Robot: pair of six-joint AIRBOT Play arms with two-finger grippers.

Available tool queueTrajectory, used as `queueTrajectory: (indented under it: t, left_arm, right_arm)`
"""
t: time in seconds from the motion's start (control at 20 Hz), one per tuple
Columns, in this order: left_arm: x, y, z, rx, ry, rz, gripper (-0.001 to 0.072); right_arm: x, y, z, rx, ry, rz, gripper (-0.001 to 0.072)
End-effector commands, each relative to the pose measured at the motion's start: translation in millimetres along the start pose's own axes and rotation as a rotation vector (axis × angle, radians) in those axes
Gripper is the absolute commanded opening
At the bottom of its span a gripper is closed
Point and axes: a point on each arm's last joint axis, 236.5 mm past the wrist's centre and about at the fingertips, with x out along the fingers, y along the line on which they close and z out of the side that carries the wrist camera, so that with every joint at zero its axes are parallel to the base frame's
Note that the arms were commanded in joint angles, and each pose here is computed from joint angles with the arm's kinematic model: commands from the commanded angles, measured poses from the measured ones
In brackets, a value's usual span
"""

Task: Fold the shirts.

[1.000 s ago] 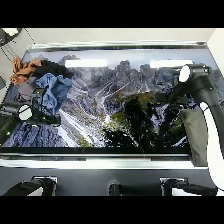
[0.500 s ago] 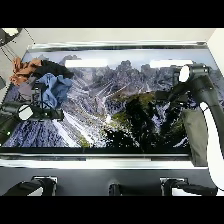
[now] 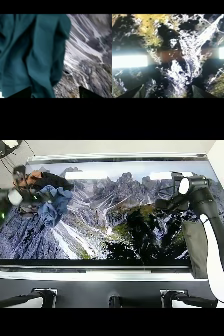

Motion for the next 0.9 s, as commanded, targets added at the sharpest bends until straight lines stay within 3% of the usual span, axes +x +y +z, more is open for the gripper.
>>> queueTrajectory:
  t: [0.0, 0.15, 0.3, 0.5, 0.55, 0.6, 0.65, 0.85]
  left_arm:
    - [38, 55, 8, -0.100, 0.207, 0.096, 0.0699]
    - [79, 57, -29, -0.123, 0.383, 0.097, 0.0720]
    - [116, 23, -62, -0.165, 0.496, -0.042, 0.0720]
    - [139, 18, -86, -0.173, 0.564, -0.050, 0.0720]
    - [140, 18, -86, -0.173, 0.566, -0.050, 0.0644]
    - [137, 18, -85, -0.174, 0.566, -0.050, 0.0390]
    - [132, 17, -84, -0.167, 0.568, -0.055, 0.0048]
    - [72, -5, -15, -0.022, 0.350, -0.150, 0.0028]
  right_arm:
    - [0, 2, 0, 0.001, 0.000, 0.006, 0.0692]
    - [0, 5, -2, 0.005, 0.010, 0.022, 0.0691]
    - [0, 8, -3, 0.008, 0.012, 0.033, 0.0675]
    - [0, 11, -8, 0.011, 0.035, 0.044, 0.0676]
    - [0, 12, -12, 0.013, 0.050, 0.051, 0.0677]
    - [-1, 14, -14, 0.015, 0.061, 0.057, 0.0677]
    - [-1, 16, -17, 0.017, 0.073, 0.065, 0.0677]
    - [-6, 22, -22, -0.023, 0.086, 0.095, 0.0675]
